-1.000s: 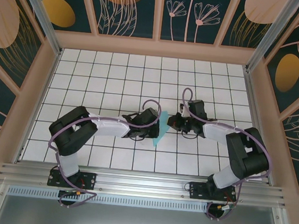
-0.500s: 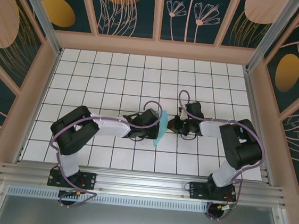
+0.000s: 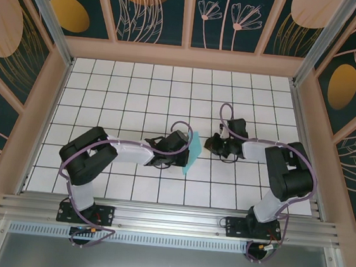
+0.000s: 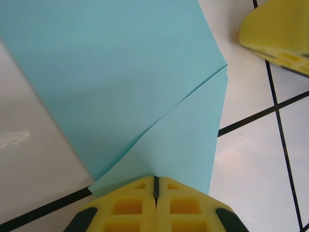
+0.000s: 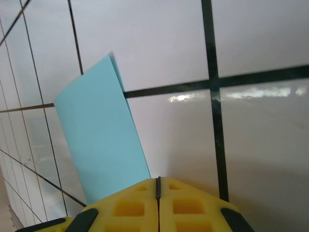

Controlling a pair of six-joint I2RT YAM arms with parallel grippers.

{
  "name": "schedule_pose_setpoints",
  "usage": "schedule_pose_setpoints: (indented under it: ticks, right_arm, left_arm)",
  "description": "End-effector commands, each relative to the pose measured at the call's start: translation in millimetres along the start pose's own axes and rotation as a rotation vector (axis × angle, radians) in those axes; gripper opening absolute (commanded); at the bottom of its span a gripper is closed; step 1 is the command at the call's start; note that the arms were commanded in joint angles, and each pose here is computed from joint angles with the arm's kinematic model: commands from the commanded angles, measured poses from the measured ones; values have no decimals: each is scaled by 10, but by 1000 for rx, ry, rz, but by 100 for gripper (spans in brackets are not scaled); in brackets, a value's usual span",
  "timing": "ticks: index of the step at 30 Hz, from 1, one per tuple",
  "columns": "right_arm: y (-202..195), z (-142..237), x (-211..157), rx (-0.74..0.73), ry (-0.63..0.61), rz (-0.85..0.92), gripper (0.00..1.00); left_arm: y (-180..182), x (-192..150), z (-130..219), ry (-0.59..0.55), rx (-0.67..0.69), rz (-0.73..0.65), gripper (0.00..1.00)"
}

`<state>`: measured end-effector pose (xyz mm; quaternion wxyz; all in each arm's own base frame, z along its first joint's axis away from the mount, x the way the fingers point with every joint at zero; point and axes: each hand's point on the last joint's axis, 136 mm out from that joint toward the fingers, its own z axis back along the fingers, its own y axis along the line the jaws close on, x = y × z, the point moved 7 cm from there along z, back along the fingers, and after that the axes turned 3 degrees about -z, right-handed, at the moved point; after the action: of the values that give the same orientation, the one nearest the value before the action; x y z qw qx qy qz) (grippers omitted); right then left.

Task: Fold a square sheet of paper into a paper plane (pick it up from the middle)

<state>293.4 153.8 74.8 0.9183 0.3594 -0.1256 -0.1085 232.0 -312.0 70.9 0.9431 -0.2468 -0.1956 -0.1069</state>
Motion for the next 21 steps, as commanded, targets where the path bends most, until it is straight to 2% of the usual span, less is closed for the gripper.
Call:
schedule_pose_setpoints:
  ticks: [1, 10, 14, 21]
  right_arm:
    - [138, 103, 42, 52, -11, 33, 9]
    - [144, 176, -117, 107, 23, 58, 22]
    - [133, 140, -183, 127, 50, 64, 34]
    - [150, 65, -247, 152, 92, 69, 37]
  left_arm:
    - [181, -189, 30, 77, 80, -24, 7]
    - [-28, 169, 367, -118, 40, -7, 11]
    - [2, 159, 319, -113, 57, 0, 11]
    - [129, 50, 177, -67, 117, 21, 9]
